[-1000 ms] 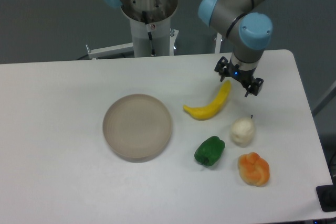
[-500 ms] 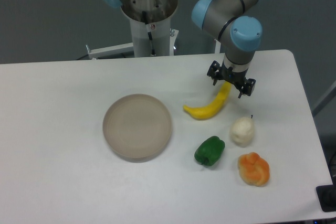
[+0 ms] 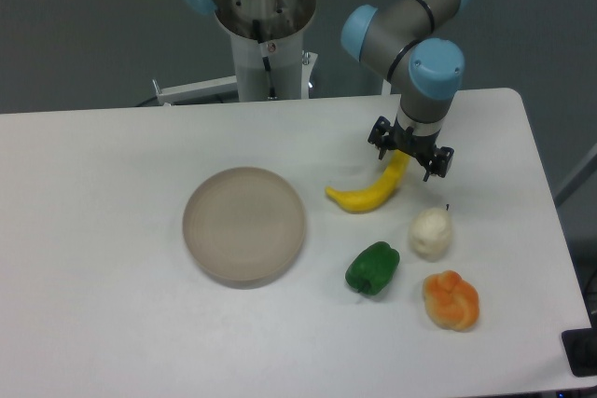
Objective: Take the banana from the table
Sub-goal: 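Lower the gripper onto the banana stem and close it, then lift the banana by its stem and carry it toward the garlic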
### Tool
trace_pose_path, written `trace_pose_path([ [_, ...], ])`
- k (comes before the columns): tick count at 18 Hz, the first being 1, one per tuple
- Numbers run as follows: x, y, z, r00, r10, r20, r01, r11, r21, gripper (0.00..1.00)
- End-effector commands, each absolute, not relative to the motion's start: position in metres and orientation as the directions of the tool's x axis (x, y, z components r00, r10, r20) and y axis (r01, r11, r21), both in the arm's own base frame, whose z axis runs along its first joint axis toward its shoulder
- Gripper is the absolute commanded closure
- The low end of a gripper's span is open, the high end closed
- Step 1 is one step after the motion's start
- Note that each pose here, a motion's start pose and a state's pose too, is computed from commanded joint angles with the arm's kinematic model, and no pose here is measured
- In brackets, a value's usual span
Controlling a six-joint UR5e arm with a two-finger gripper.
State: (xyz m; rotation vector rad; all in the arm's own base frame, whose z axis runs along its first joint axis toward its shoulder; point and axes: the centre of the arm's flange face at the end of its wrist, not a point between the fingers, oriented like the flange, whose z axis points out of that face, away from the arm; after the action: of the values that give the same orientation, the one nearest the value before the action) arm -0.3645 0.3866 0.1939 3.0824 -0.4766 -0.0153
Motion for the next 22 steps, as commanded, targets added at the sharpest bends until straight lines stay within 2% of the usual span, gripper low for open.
trace_pose_path([
  [2,-0.364,0.387,0.194,0.953,-0.304,-0.008,-0.303,-0.953,0.023,0.02],
  [4,-0.365,0.389,0.195,0.952,-0.306,-0.009,-0.306,-0.952,0.023,0.4],
  [5,-0.365,0.389,0.196,0.951,-0.309,-0.011,-0.309,-0.951,0.023,0.53],
  [6,-0.366,0.389,0.197,0.951,-0.309,-0.012,-0.309,-0.951,0.022,0.63],
  [7,-0.366,0.389,0.197,0.951,-0.309,-0.014,-0.309,-0.951,0.022,0.67],
  [11,-0.368,0.39,0.197,0.951,-0.309,-0.014,-0.309,-0.951,0.022,0.71],
  [18,-0.377,0.392,0.21,0.951,-0.307,-0.042,-0.307,-0.952,0.016,0.72],
  [22,-0.392,0.401,0.238,0.947,-0.309,-0.092,-0.309,-0.951,0.013,0.72],
])
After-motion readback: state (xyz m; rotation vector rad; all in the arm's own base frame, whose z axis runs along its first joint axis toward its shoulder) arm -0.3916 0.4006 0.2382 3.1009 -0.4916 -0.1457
